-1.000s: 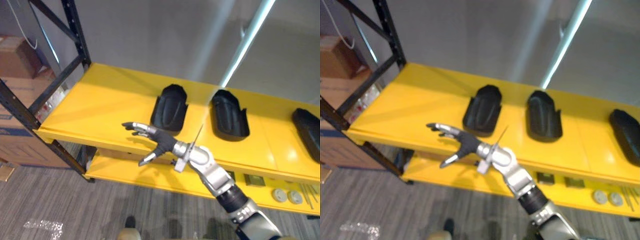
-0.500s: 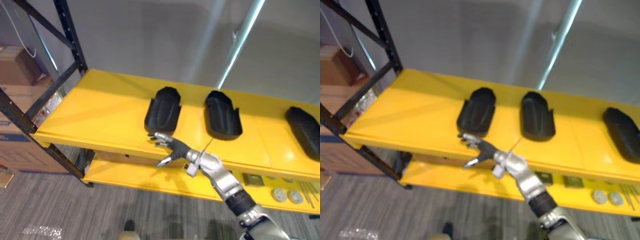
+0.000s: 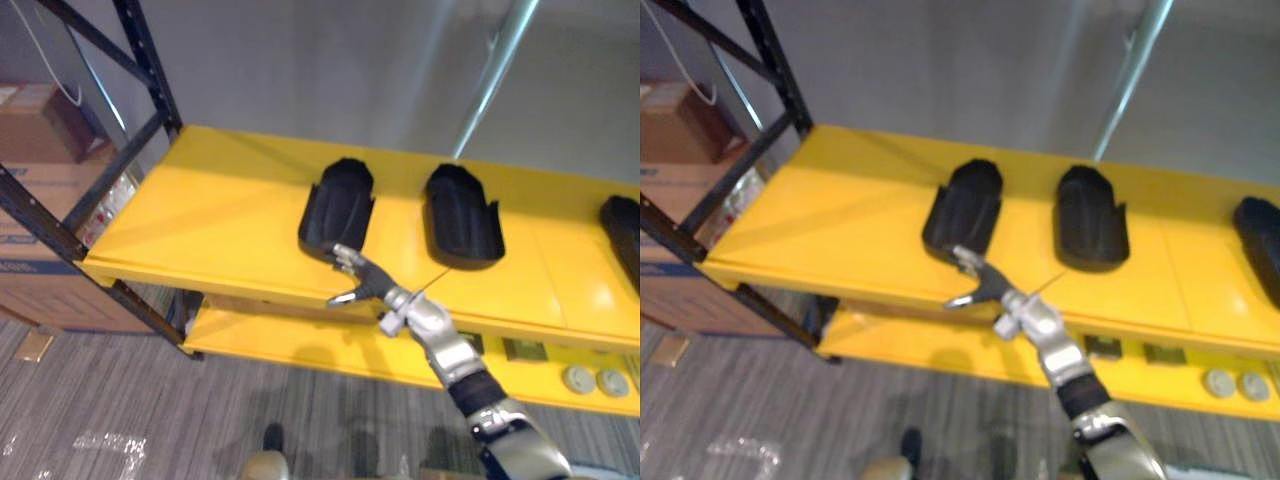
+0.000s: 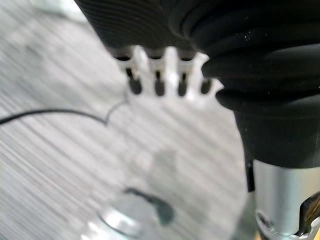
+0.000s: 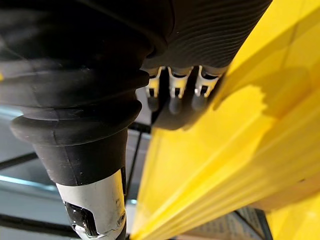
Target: Walk over and take plastic housings, then place them on the shelf
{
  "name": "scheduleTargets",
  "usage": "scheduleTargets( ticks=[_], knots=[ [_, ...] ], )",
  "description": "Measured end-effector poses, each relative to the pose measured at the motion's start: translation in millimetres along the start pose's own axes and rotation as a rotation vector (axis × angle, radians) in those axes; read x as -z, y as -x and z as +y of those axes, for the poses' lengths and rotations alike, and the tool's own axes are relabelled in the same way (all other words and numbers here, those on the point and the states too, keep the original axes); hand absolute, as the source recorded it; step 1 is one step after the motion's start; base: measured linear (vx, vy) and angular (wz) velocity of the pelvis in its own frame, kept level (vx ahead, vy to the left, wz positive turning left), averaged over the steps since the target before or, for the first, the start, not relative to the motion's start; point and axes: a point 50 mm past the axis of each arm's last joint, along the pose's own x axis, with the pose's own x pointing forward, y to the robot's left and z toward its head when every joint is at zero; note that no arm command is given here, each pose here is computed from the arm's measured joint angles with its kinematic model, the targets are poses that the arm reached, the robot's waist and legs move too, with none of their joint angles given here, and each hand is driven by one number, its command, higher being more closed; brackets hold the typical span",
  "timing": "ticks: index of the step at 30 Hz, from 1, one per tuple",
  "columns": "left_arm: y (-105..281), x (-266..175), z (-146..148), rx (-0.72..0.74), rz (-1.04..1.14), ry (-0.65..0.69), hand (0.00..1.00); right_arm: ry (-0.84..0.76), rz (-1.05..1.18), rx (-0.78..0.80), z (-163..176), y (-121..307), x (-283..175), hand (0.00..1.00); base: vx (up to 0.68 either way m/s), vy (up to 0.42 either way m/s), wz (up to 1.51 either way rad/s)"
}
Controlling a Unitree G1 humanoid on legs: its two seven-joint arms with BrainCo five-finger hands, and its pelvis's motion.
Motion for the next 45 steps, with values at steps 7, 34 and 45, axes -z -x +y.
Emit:
scheduleTargets(
  ticks=[7,34,45],
  knots=[
    [-1.7,-27.9,-13.9,0.053,-0.096,0.019,0.00,0.128,-0.117,0.008,-15.3,-5.1,-35.1,0.00,-0.12,-0.007,-0.01],
    [-0.2,-44.4,-26.1,0.095,-0.151,0.004,0.00,0.213,-0.245,0.133,-38.6,-6.8,-65.2,0.00,0.01,0.002,0.01],
    [0.7,-41.1,-30.5,0.111,-0.140,0.000,0.00,0.157,-0.660,-0.158,26.0,-1.4,-145.5,0.00,0.01,-0.008,-0.05]
  ],
)
